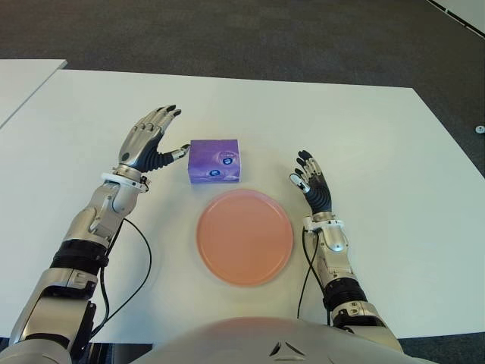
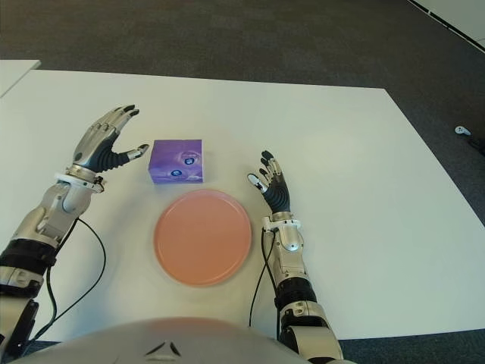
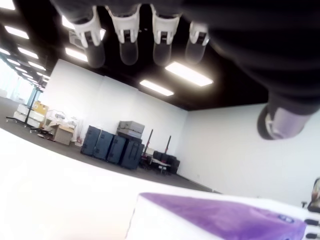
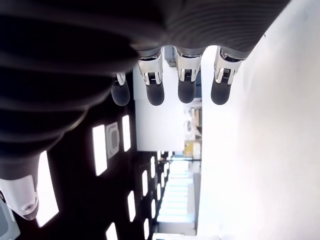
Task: Put the tissue paper into the plate.
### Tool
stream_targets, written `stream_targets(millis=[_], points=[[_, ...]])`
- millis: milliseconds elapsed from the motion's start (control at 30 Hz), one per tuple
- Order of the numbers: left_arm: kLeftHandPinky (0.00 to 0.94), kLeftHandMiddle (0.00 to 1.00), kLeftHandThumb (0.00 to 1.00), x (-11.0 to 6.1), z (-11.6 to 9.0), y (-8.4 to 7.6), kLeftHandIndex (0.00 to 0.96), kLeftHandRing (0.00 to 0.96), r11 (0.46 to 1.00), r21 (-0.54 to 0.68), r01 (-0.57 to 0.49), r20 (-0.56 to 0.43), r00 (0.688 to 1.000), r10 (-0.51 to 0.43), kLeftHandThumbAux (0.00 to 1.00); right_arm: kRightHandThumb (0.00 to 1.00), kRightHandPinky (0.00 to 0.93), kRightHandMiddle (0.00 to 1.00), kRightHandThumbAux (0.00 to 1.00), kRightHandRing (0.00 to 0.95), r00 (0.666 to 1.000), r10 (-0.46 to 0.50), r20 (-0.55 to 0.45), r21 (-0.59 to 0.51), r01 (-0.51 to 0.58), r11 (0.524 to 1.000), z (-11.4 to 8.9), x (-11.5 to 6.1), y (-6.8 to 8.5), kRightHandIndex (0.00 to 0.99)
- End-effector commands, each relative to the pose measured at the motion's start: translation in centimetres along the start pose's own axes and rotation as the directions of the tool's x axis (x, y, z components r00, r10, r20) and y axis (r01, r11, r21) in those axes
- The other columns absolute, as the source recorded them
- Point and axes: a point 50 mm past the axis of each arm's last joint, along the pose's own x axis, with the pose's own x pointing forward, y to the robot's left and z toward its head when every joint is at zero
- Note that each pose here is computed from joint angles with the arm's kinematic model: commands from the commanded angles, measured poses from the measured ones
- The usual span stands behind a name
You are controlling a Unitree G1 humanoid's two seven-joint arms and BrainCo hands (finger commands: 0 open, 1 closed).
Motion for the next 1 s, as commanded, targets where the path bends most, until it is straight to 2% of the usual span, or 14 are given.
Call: stream_targets(millis=[33,300,467,733,1000], points=[[0.000,0.000,0.080,0.5,0.0,0.0,0.000,0.000,0.992,0.108,0.062,0.049,0.997,-0.068,0.336,0.000,0.000,0.000,0.543,0.000,0.985,-0.025,-0.173,0.021,0.029,0.999,-3.3,-2.6,-0.1,0.000],[0.000,0.000,0.128,1.6,0.8,-1.2,0.000,0.000,0.966,0.232,0.116,0.141,0.978,-0.151,0.280,0.000,0.000,0.000,0.543,0.000,0.985,-0.029,-0.169,0.005,0.030,1.000,-3.3,-2.6,-0.1,0.000],[0.000,0.000,0.125,1.7,1.0,-2.3,0.000,0.000,0.930,0.304,0.205,0.174,0.948,-0.266,0.252,0.000,0.000,0.000,0.536,0.000,0.986,-0.020,-0.168,0.013,0.022,1.000,-3.3,-2.6,0.0,0.000],[0.000,0.000,0.088,1.8,1.3,-2.9,0.000,0.000,0.888,0.360,0.285,0.211,0.903,-0.375,0.234,0.000,0.000,0.000,0.547,0.000,0.984,-0.026,-0.175,0.019,0.029,0.999,-3.3,-2.6,0.1,0.000],[0.000,0.000,0.061,2.0,1.6,-3.2,0.000,0.000,0.869,0.377,0.321,0.227,0.877,-0.423,0.223,0.000,0.000,0.000,0.552,0.000,0.984,-0.027,-0.178,0.013,0.029,0.999,-3.3,-2.6,0.1,0.000]])
